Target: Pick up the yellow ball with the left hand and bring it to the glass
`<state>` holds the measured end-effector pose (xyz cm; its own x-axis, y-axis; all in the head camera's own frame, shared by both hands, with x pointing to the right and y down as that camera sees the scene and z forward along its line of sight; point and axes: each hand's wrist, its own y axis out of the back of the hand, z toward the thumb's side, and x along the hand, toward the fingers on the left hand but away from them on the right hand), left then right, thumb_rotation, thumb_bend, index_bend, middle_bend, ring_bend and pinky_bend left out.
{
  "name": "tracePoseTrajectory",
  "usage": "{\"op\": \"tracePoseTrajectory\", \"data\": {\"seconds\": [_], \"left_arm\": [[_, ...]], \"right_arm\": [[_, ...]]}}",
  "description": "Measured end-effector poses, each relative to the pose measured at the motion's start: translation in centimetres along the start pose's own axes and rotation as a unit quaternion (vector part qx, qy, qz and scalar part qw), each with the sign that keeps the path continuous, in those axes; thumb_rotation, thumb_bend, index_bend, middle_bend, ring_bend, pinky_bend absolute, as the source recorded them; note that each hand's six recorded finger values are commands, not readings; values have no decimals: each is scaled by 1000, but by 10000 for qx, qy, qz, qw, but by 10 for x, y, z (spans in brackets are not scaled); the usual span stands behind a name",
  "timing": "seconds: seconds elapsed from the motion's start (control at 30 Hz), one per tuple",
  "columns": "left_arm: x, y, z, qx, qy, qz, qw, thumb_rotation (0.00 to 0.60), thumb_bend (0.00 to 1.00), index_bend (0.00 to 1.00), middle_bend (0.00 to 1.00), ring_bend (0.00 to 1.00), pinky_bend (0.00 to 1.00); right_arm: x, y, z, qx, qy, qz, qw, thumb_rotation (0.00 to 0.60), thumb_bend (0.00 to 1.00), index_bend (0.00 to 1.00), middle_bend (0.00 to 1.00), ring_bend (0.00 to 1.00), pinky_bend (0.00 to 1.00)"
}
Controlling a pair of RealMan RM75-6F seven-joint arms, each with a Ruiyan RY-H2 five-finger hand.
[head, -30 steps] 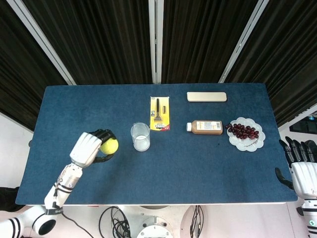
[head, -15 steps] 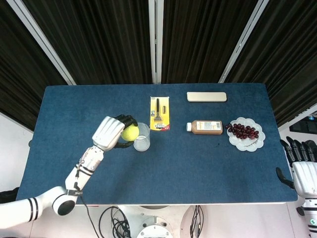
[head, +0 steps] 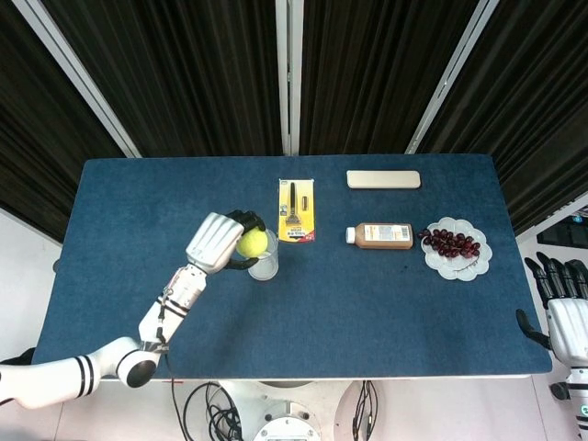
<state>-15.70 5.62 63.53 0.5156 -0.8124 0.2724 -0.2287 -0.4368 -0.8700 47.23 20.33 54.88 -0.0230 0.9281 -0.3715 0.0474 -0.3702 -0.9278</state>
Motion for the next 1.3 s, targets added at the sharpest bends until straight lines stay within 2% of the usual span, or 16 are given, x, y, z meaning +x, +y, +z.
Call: {"op": "tracePoseTrajectory", "data": {"seconds": [0.07, 0.13, 0.17, 0.23, 0.53, 0.67, 0.83, 0.97, 1.1, 1.2, 1.3], "left_arm": [[0, -2, 0, -38, 4, -52, 10000, 600, 175, 187, 263, 295, 542], [1, -2, 0, -132, -1, -97, 9999, 600, 145, 105, 158, 179, 440], [1, -2, 0, -181, -7, -102, 9998, 600, 127, 79, 105, 122, 390], [1, -1, 1, -287, -42, -77, 9995, 600, 106, 67, 69, 83, 351], [-4, 15, -2, -275, -98, 200, 9994, 600, 95, 68, 62, 72, 294], [-19, 24, -9, -113, -1, 280, 9995, 600, 96, 115, 81, 72, 268], [-61, 32, -34, 224, 374, 339, 9985, 600, 98, 123, 86, 71, 219], [-107, 34, -61, 767, 840, 340, 9929, 600, 98, 127, 85, 25, 157], [-165, 28, -86, 1144, 1383, 139, 9837, 600, 98, 127, 75, 8, 112], [-199, 21, -102, 1144, 1675, -150, 9791, 600, 99, 130, 61, 0, 75], [-222, 19, -115, 1078, 1902, -275, 9754, 600, 99, 130, 61, 0, 73]], "right_arm": [[0, 0, 0, 1, 0, -7, 10000, 600, 319, 0, 0, 0, 0], [0, 1, 0, 5, 1, -15, 10000, 600, 318, 0, 0, 0, 0], [0, 2, 0, 6, -2, -20, 10000, 600, 318, 0, 0, 0, 0], [0, 2, -1, 12, -11, -28, 10000, 600, 318, 0, 0, 0, 0], [1, 2, 1, 27, 6, -33, 10000, 600, 318, 0, 0, 0, 0], [1, 2, 3, 29, 13, -35, 10000, 600, 319, 0, 0, 0, 0], [4, 0, 4, 51, 33, -16, 10000, 600, 313, 0, 0, 0, 0], [4, -5, 6, 89, 107, 106, 9998, 600, 280, 0, 0, 0, 0], [4, -11, 10, 104, 191, 225, 9995, 600, 249, 0, 0, 0, 0], [4, -15, 12, 156, 213, 293, 9992, 600, 252, 0, 0, 0, 0], [4, -17, 14, 194, 221, 335, 9990, 600, 250, 0, 0, 0, 0]]}}
